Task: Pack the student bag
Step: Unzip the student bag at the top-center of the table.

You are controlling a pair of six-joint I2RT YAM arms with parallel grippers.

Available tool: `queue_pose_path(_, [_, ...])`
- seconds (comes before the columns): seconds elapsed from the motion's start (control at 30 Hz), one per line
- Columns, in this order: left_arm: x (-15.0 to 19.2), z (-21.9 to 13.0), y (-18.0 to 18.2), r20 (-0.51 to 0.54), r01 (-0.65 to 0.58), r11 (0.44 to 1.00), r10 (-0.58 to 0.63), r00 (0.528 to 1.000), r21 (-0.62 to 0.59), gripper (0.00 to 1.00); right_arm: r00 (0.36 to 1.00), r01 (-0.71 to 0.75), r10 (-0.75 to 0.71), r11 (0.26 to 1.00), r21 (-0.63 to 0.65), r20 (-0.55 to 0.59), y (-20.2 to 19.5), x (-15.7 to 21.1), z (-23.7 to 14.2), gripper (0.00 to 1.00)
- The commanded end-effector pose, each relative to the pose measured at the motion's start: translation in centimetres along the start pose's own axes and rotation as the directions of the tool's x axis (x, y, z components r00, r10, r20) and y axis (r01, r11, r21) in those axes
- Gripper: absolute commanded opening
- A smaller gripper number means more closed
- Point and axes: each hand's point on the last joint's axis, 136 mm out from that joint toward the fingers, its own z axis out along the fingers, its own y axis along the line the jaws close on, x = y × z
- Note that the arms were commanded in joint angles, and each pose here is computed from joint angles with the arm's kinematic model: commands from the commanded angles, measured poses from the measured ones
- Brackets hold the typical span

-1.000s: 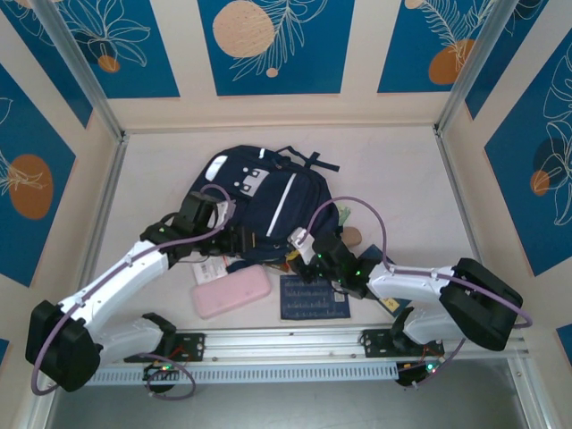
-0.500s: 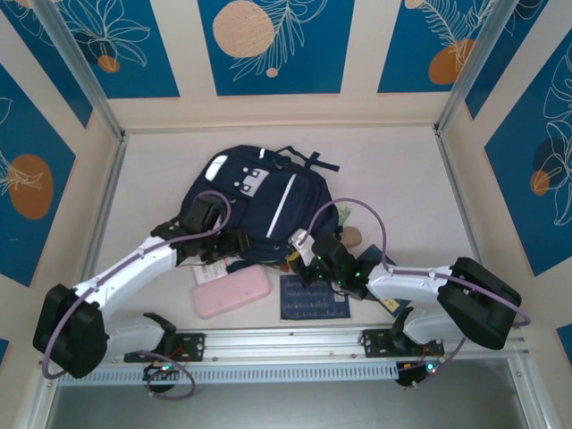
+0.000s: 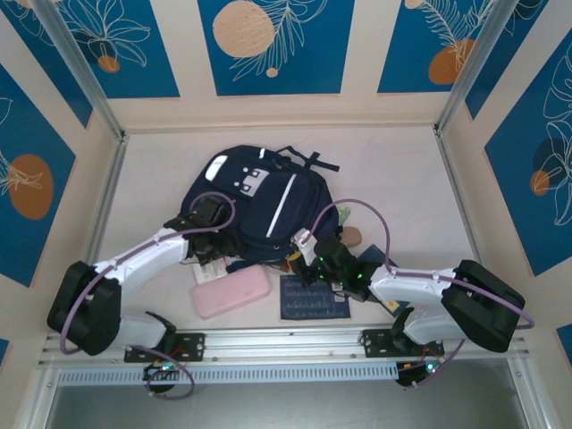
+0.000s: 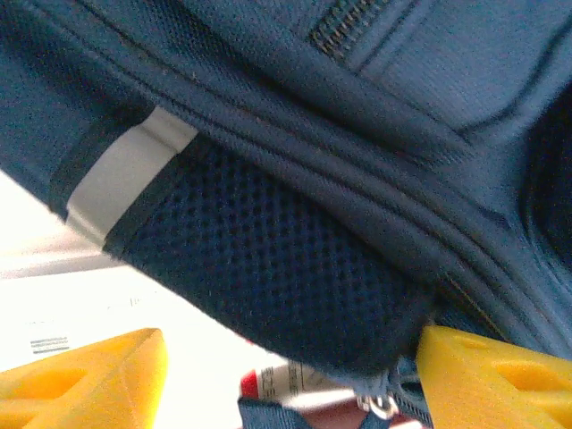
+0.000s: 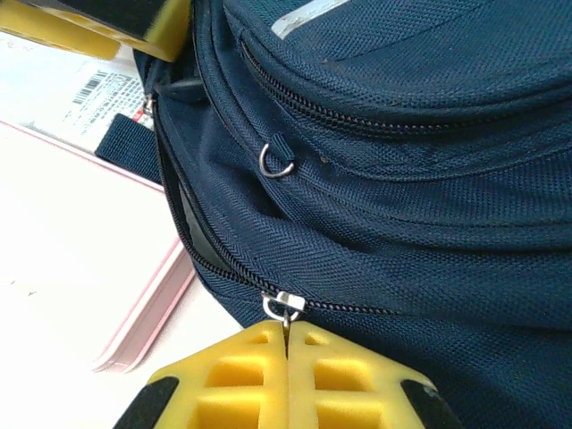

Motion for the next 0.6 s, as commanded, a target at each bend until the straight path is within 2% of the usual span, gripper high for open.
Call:
queue_pose_path(0.0, [-2.6, 0.3, -0.9, 0.064, 0.032, 0.999, -0.031, 0.997, -0.013, 0.69, 1.0, 0.004, -0.004, 0.999, -0.043, 0.006, 1.0, -0.1, -0.4, 0.0])
queue_pose_path(0.17, [-3.5, 1.0, 0.1, 0.085, 0.057, 0.994, -0.049, 0.995, -0.095, 0.6, 0.998, 0.033, -0.034, 0.999, -0.011, -0.043, 0.5, 0.3, -0.7, 0.0])
queue_pose_path(0.4, [-4.7, 1.0, 3.0, 0.095, 0.129, 0.973, -0.113, 0.989, -0.189, 0.59, 0.992, 0.101, -0.095, 0.993, 0.067, -0.088, -0.9, 0.6, -1.6, 0.0])
queue_pose_path(0.57, [-6.5, -0.1, 2.8, 0.129, 0.122, 0.974, -0.099, 0.987, -0.189, 0.58, 0.991, 0.096, -0.085, 0.99, 0.108, -0.103, -1.9, 0.6, -1.4, 0.0])
